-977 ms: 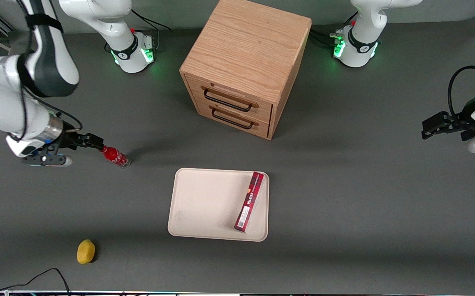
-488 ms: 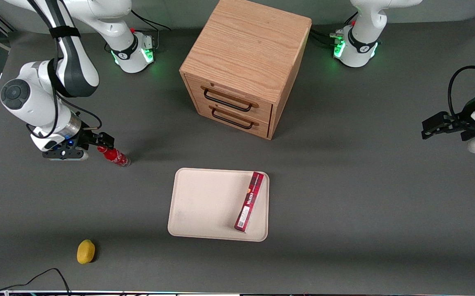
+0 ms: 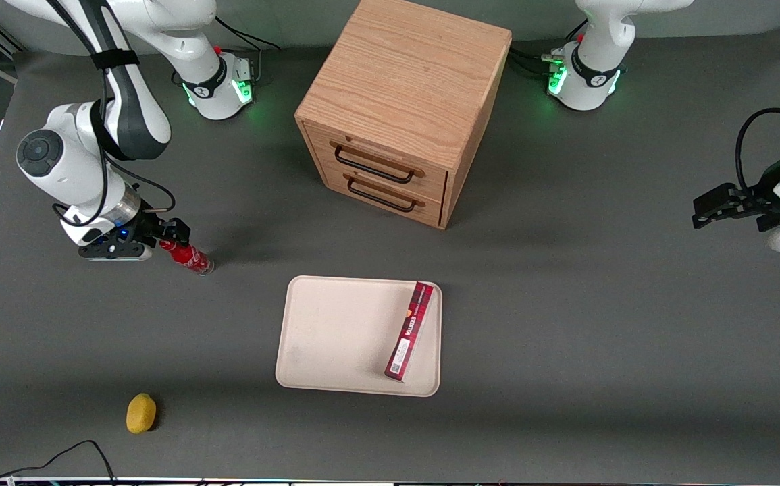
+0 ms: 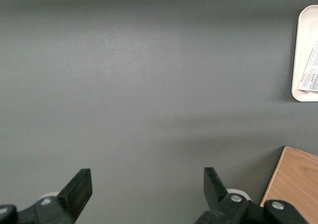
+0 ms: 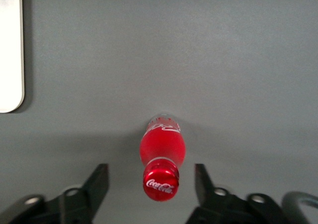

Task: Place coke bottle on tray
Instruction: 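Close the right gripper around the bottle's body, then lift the bottle with the right gripper and pull it back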

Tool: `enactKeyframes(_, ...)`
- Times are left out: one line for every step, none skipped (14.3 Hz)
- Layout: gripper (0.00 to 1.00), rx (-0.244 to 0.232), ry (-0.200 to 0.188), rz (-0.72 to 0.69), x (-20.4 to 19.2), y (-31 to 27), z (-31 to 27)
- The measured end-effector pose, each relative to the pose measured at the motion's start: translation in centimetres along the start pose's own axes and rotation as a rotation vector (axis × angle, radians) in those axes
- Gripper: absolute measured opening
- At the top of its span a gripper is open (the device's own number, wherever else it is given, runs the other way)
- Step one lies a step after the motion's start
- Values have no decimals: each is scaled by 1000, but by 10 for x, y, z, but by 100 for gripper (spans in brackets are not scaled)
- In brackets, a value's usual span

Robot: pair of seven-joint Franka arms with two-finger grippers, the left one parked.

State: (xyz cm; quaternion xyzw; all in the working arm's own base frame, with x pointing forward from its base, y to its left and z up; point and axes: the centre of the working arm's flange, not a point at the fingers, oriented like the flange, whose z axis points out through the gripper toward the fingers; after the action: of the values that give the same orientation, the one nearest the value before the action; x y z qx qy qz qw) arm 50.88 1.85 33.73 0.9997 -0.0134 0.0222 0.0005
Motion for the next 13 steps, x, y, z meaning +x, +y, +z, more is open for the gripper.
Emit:
enactKeyframes(56,0,-1,-5,-1,3,1)
enactKeyframes(46,-1,-1,-7,-2,6,3)
enactKeyframes(34,-1,0,-8,-3,8,4)
enactKeyframes(31,-1,4,-8,-3,9,4)
enactKeyframes(31,-1,6,-9,-4,9,4)
enactKeyframes(31,-1,6,-9,-4,9,4)
enactKeyframes(31,-1,2,-9,-4,9,4)
enactKeyframes(31,-2,-10,-8,-6,9,2)
enactKeyframes(31,-4,-26,-7,-7,10,-3)
enactKeyframes(31,-6,-47,-4,-7,11,-14)
enactKeyframes(31,-8,-67,-2,-5,13,-32)
enactKeyframes(31,-10,-85,2,-1,14,-56)
enactKeyframes(31,-12,-102,5,5,15,-83)
